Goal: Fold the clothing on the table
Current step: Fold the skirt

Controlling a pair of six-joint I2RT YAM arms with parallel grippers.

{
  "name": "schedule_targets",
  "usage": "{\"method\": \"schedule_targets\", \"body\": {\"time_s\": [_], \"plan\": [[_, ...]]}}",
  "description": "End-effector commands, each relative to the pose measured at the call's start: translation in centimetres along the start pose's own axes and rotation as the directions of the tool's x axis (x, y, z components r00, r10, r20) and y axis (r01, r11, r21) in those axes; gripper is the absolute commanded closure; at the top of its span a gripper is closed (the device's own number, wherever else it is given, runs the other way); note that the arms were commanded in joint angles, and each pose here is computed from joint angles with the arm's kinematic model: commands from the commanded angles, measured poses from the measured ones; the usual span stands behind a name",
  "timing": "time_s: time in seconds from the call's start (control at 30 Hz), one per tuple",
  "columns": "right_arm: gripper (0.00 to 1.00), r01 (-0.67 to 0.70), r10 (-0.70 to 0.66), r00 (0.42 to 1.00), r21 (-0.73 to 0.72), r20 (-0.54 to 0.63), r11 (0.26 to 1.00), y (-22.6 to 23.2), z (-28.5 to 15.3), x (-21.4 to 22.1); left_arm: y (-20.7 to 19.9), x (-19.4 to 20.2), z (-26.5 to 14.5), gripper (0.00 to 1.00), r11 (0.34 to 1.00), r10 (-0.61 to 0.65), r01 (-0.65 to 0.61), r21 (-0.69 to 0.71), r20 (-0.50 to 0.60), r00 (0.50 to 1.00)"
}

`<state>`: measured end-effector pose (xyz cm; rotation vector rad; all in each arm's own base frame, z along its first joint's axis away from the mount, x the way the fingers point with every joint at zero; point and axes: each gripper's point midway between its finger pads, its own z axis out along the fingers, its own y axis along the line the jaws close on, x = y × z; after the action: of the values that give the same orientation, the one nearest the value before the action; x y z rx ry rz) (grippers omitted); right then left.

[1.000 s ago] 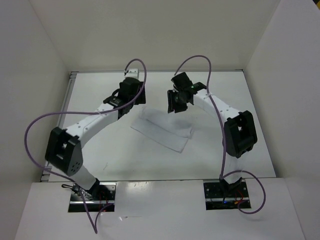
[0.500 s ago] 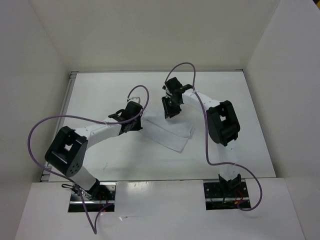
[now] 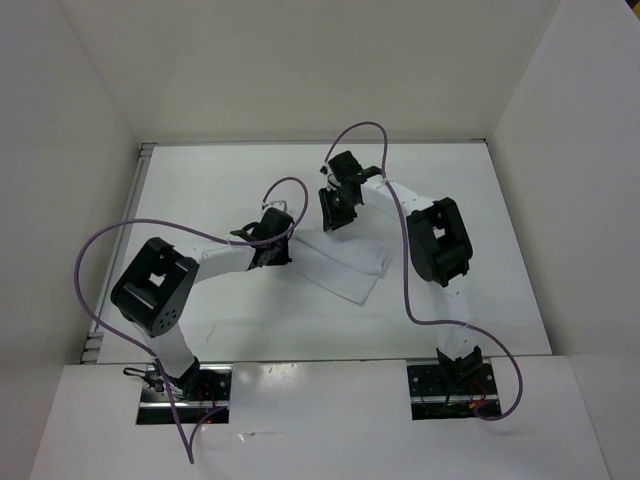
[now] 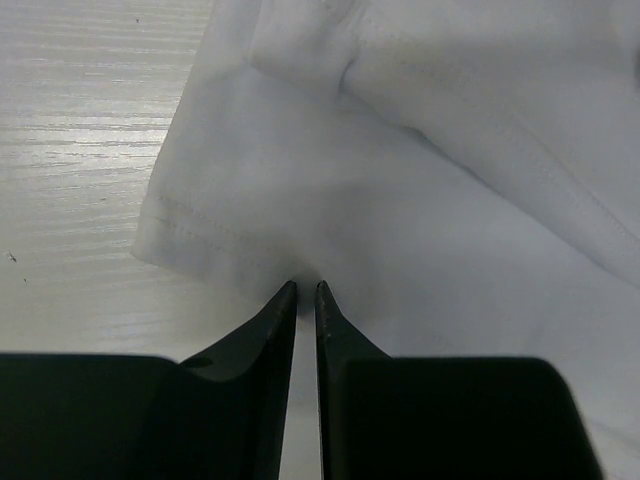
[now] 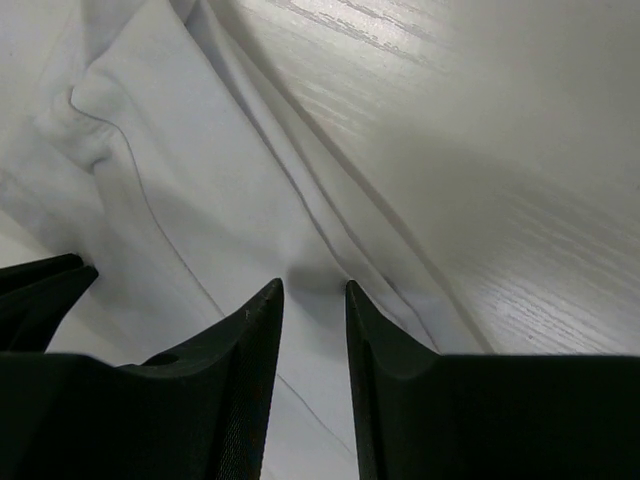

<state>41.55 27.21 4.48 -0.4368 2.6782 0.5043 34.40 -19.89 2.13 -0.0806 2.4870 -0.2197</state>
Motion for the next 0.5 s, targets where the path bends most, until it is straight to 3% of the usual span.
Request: {"method": "schedule_targets", "body": {"time_s": [0.0,0.27,0.47], "plan": [[0.63,0.011,-0.008,0.998,-0.040,0.069,0.999,-0.2,-0.1,-2.8,-0.6,0.7,0.7,0.81,1.000,-0.004,0.004,0.014,-0.021,1.000],[0.63,0.019,-0.012,0.992,-0.056,0.124,0.998,0.0,-0.6,-4.7,-0.3,1.1,0.7,0.81,1.000,-0.002,0.002,0.009,-0.028,1.000],[0.63,0.007,0.000,0.995,-0.071,0.099,0.997,-0.5,0.7,-4.3,-0.3,1.1,0.7,0.81,1.000,-0.002,0.002,0.009,-0.028,1.000]]}}
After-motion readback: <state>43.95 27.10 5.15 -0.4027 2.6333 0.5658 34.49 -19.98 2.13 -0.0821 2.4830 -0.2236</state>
